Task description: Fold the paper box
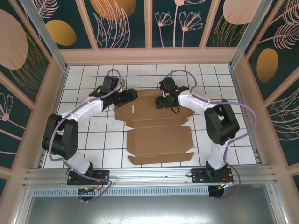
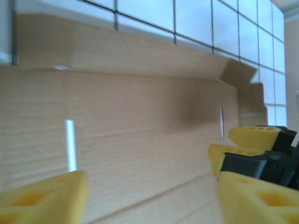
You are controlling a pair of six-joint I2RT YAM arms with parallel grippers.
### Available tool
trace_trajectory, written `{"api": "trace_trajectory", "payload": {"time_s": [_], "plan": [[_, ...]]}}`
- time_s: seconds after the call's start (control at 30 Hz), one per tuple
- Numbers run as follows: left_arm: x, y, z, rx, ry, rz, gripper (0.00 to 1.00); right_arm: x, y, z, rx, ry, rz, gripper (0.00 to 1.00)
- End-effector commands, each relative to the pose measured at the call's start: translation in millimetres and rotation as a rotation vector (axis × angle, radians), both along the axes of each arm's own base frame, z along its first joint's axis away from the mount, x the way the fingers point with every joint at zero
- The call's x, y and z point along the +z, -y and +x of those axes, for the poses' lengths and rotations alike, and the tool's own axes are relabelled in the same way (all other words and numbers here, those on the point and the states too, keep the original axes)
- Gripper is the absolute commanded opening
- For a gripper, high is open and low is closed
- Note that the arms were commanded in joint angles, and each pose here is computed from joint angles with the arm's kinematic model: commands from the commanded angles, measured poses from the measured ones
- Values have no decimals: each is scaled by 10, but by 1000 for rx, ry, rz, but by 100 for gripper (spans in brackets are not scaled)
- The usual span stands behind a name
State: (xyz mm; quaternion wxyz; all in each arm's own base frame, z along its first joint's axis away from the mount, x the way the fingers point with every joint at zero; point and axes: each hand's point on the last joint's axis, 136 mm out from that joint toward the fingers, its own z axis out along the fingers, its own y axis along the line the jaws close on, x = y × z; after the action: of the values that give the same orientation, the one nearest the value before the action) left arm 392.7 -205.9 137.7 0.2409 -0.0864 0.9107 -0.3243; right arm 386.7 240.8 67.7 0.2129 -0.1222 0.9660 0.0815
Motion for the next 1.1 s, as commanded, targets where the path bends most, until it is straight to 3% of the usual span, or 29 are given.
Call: {"api": "trace_trajectory", "payload": {"time_s": [0.0, 0.2, 0.3, 0.7, 1.07], "plan": [[65, -327, 125, 114, 42, 67, 84, -91, 31, 103, -34, -43, -72, 67], [-26, -601, 386, 172, 52, 35, 87, -307, 93, -16, -40, -86, -159, 69], [23, -500, 557, 119, 86, -11, 84, -406, 100, -87, -34, -112, -145, 66], [-398, -278, 1146, 33, 27, -15, 81, -703, 163, -188, -38, -184, -188, 63], [-698, -162, 1148, 17, -55, -80, 76, -792, 186, -239, -42, -210, -200, 62]]}}
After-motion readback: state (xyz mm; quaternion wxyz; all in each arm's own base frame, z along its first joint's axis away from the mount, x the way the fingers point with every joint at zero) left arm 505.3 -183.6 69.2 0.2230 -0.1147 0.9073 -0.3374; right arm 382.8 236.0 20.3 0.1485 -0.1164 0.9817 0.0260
